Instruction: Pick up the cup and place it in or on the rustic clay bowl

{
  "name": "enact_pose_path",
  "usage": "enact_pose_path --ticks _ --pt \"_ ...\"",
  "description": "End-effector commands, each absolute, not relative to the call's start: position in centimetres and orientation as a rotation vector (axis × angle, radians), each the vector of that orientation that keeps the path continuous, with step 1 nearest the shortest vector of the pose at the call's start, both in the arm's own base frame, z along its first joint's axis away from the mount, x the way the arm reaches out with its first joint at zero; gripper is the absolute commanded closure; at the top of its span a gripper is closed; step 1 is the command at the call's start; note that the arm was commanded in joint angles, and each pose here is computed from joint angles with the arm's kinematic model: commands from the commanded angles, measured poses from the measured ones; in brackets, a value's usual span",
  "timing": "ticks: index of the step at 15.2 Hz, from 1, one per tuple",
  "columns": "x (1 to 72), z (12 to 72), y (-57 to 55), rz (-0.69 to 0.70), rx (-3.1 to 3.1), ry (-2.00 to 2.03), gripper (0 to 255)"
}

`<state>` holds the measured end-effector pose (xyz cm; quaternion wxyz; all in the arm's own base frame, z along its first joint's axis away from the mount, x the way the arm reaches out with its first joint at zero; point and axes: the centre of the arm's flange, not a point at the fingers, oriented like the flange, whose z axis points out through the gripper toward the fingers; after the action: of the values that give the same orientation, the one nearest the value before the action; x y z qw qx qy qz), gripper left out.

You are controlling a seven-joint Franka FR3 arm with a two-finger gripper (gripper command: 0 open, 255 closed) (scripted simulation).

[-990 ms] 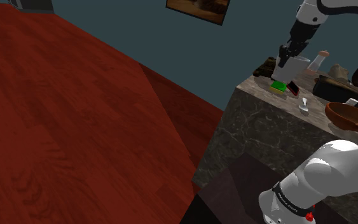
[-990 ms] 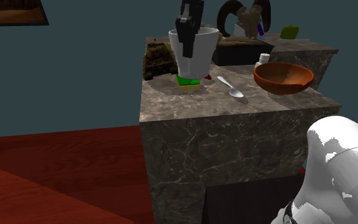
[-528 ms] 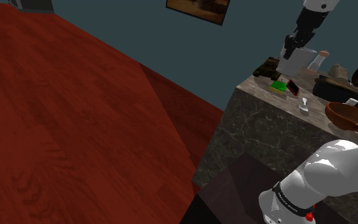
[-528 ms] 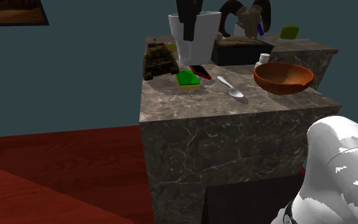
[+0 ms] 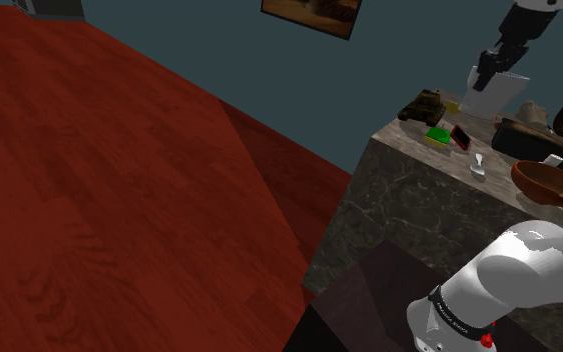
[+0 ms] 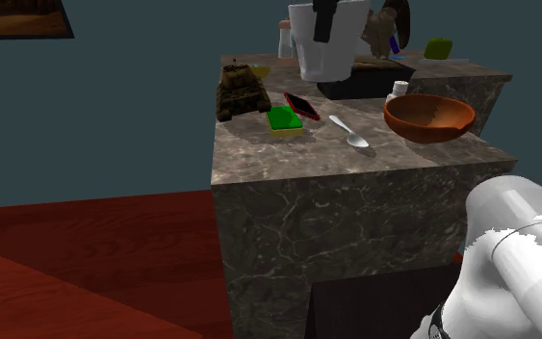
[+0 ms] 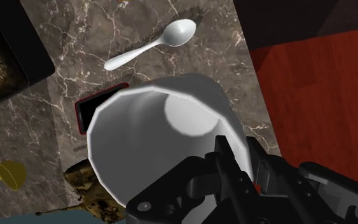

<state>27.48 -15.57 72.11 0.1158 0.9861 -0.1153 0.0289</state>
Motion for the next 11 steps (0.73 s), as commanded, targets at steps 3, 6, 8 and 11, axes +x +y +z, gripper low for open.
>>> enact_pose_path --ticks 3,6,8,11 --pt "22.6 72.6 -17.1 0.085 2.889 -0.337 255" --pt "18.8 72.9 -18.2 0.085 2.889 -0.337 255" --pt "16.3 73.2 -18.9 0.085 2.889 -0.337 255" --pt "12.5 73.5 -20.1 0.085 2.889 -0.337 255"
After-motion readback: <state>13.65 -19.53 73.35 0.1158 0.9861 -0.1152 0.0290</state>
